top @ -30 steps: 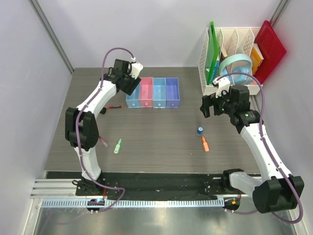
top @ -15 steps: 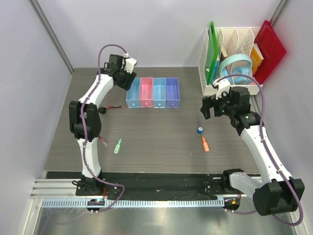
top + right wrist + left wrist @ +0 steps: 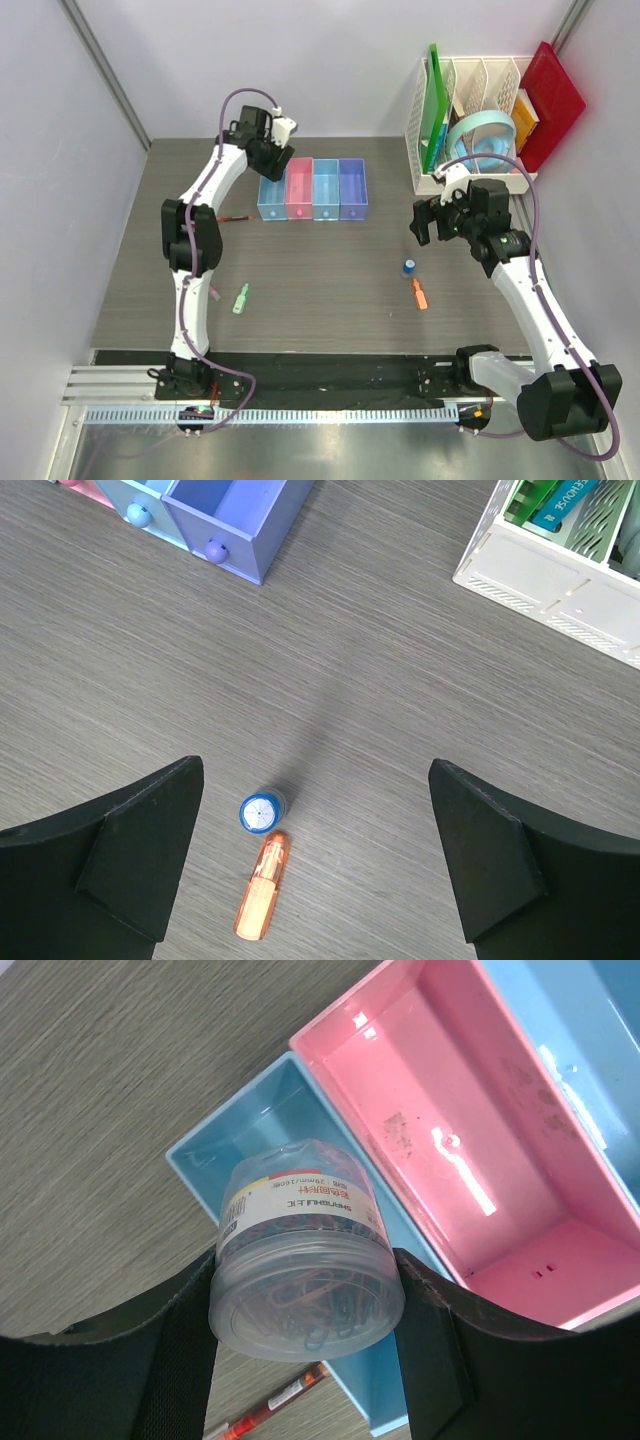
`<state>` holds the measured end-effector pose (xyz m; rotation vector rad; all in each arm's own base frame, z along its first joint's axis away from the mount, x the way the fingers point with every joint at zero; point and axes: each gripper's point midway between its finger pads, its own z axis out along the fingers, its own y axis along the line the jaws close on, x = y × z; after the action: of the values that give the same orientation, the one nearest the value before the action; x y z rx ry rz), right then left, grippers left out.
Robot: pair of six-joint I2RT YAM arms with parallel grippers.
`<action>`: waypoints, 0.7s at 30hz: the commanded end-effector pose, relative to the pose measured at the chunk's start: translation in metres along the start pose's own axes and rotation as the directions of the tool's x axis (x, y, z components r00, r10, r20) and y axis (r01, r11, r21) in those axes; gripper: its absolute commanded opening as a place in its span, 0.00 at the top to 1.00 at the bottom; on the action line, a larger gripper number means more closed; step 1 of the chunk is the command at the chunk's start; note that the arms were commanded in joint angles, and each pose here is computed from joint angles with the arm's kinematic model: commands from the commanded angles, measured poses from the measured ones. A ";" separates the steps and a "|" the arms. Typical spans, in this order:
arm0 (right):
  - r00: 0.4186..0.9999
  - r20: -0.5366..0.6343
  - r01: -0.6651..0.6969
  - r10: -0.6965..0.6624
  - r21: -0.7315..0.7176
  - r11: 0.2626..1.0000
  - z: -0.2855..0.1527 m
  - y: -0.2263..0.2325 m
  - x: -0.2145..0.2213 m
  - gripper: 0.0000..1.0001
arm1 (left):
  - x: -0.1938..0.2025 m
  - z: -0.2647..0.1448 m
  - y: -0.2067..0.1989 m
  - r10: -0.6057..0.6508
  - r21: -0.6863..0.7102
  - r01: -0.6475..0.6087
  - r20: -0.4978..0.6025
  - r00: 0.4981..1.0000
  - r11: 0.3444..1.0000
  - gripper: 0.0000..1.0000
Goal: Sort the stationery into containers
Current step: Place the stationery in the storage box.
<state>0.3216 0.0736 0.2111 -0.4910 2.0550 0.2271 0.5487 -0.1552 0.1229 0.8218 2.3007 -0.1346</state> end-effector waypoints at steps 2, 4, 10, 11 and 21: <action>0.999 0.047 0.024 -0.024 0.013 1.000 -0.004 -0.003 -0.011 0.00 | -0.014 -0.003 -0.005 0.045 0.013 -0.045 0.022 0.999 0.999 1.00; 0.999 0.048 0.025 -0.026 0.010 1.000 -0.003 -0.003 -0.011 0.00 | -0.012 -0.001 -0.006 0.051 0.011 -0.051 0.014 0.999 0.999 1.00; 0.998 0.059 0.025 -0.025 0.003 1.000 -0.006 -0.001 -0.013 0.01 | -0.008 0.001 0.001 0.077 -0.039 -0.077 -0.010 0.997 0.996 1.00; 0.998 0.062 0.026 -0.026 0.001 1.000 -0.006 0.000 -0.014 0.00 | -0.007 0.002 0.003 0.076 -0.051 -0.077 -0.015 0.997 0.996 1.00; 0.998 0.067 0.022 -0.022 -0.002 1.000 -0.008 0.000 -0.014 0.00 | -0.007 0.007 0.012 0.106 -0.097 -0.109 -0.033 0.994 0.989 0.95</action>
<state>0.3199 0.0738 0.2097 -0.4923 2.0552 0.2371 0.5500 -0.1489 0.1065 0.8903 2.3259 -0.0120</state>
